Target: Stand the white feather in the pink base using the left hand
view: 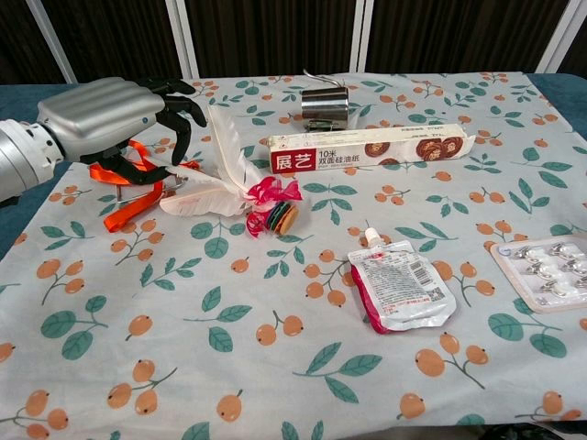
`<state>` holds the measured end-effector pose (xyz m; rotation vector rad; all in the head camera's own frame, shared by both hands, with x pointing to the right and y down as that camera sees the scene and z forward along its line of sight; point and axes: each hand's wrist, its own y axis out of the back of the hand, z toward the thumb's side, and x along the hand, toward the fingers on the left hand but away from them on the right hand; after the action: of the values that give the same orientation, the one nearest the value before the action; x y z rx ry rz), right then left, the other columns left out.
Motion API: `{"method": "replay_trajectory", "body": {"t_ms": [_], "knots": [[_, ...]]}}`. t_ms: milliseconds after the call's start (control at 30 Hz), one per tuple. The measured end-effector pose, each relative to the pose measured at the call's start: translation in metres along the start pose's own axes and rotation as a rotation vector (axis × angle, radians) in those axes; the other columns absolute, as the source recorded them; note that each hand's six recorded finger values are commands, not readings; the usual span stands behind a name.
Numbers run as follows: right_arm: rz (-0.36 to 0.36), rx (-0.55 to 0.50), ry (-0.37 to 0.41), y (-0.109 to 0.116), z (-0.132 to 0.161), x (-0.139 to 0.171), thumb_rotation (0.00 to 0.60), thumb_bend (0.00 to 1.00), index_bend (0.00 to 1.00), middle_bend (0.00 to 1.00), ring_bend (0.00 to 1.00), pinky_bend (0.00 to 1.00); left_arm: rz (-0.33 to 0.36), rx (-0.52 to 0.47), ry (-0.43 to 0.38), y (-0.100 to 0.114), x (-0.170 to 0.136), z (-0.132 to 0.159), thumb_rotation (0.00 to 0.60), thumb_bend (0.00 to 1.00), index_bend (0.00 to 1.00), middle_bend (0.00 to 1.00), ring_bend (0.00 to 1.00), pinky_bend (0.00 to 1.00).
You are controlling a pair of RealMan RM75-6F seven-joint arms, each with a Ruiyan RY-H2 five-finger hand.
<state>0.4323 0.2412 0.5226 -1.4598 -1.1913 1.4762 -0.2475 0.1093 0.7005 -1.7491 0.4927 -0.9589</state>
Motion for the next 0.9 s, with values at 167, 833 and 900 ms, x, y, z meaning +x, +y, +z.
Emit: {"method": "replay_trajectory", "body": {"t_ms": [167, 833, 900], "knots": [[0.0, -0.001, 0.0, -0.0001, 0.0, 0.0001, 0.6, 0.16, 0.04, 0.06, 0.1, 0.16, -0.004, 0.003, -0.002, -0.001, 0.0001, 0.0006, 0.6, 0.41, 0.57, 0.22, 0.03, 0.09], [0.0, -0.001, 0.004, 0.0002, 0.0006, 0.0003, 0.6, 0.16, 0.04, 0.06, 0.1, 0.16, 0.002, 0.013, -0.005, 0.0002, -0.0009, 0.0018, 0.6, 0.41, 0.57, 0.22, 0.03, 0.09], [-0.001, -0.001, 0.004, 0.0004, 0.0007, 0.0003, 0.6, 0.16, 0.04, 0.06, 0.1, 0.16, 0.003, 0.014, -0.006, 0.0005, -0.0008, 0.0019, 0.6, 0.41, 0.57, 0.22, 0.03, 0.09]]}}
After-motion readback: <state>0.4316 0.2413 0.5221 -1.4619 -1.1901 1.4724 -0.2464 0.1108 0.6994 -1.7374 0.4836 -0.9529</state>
